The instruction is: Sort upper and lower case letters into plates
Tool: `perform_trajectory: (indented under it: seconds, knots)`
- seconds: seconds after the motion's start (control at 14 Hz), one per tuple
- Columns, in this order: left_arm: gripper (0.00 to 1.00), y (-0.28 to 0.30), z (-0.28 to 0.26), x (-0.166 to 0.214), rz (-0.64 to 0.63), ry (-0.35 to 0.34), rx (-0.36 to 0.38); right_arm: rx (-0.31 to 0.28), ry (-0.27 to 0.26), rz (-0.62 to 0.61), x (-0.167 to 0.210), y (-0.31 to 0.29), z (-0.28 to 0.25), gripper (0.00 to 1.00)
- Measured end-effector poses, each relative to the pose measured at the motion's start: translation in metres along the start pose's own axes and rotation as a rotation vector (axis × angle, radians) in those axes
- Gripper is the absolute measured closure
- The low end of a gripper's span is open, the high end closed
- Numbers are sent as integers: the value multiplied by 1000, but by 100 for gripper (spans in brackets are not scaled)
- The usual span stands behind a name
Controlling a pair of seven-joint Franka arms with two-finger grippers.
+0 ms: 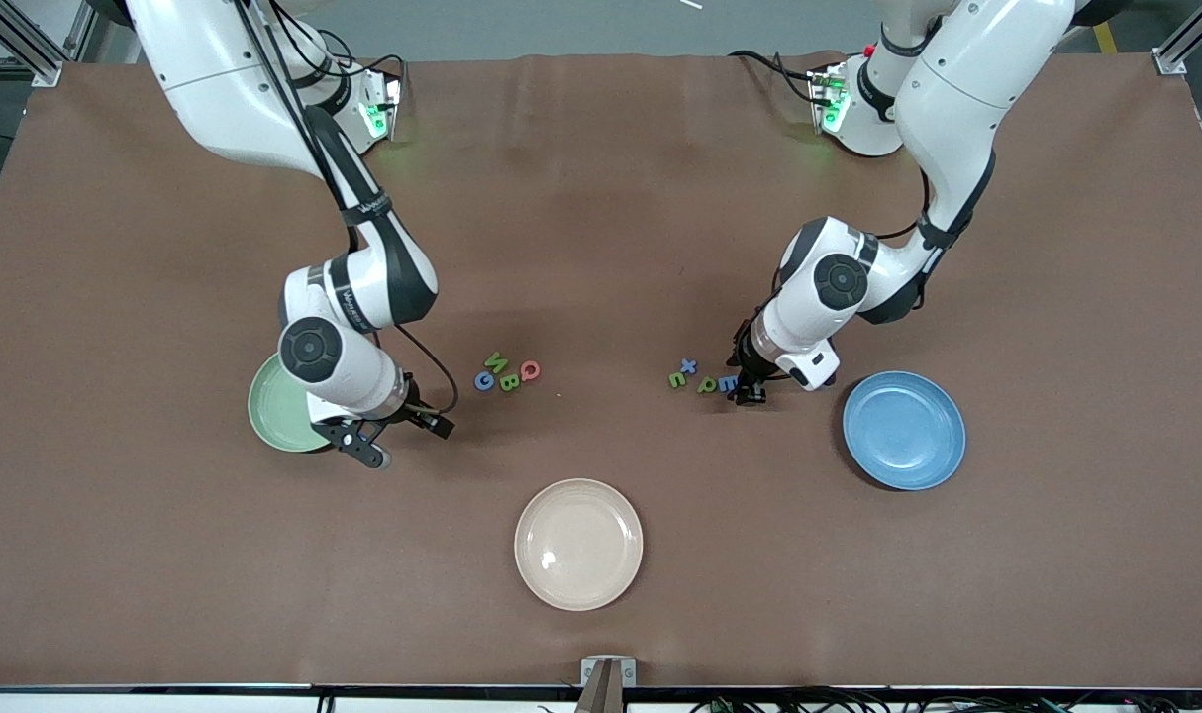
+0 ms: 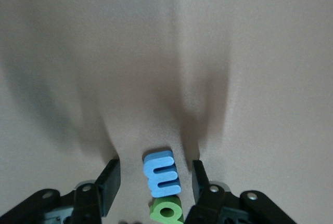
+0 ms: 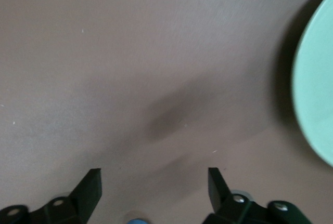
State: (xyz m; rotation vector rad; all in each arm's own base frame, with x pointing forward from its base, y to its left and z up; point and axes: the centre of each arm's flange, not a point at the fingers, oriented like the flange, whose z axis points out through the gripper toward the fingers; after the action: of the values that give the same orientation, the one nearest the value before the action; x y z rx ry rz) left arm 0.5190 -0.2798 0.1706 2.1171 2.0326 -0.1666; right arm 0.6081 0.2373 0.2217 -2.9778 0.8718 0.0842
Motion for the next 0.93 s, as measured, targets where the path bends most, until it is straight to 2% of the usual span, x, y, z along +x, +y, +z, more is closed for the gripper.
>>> perform_trajectory:
  seconds: [0.14, 0.21, 0.36, 0.43, 0.64, 0.93]
  knots:
    - [52, 0, 0, -1, 1, -1, 0, -6, 5, 22, -10, -7, 17, 19]
    - [52, 0, 0, -1, 2, -1, 0, -12, 5, 30, -15, -10, 25, 20]
    - [69, 2, -2, -2, 3, -3, -8, -21, 5, 38, -25, -15, 34, 21]
    - [72, 5, -5, -3, 5, -4, -17, -24, 4, 40, -30, -18, 35, 21]
    - [73, 17, -9, 9, 60, 31, -45, -41, -3, 40, -44, -21, 42, 21]
    - [73, 55, -35, 27, 145, 129, -51, -66, -13, 42, -58, -18, 53, 22]
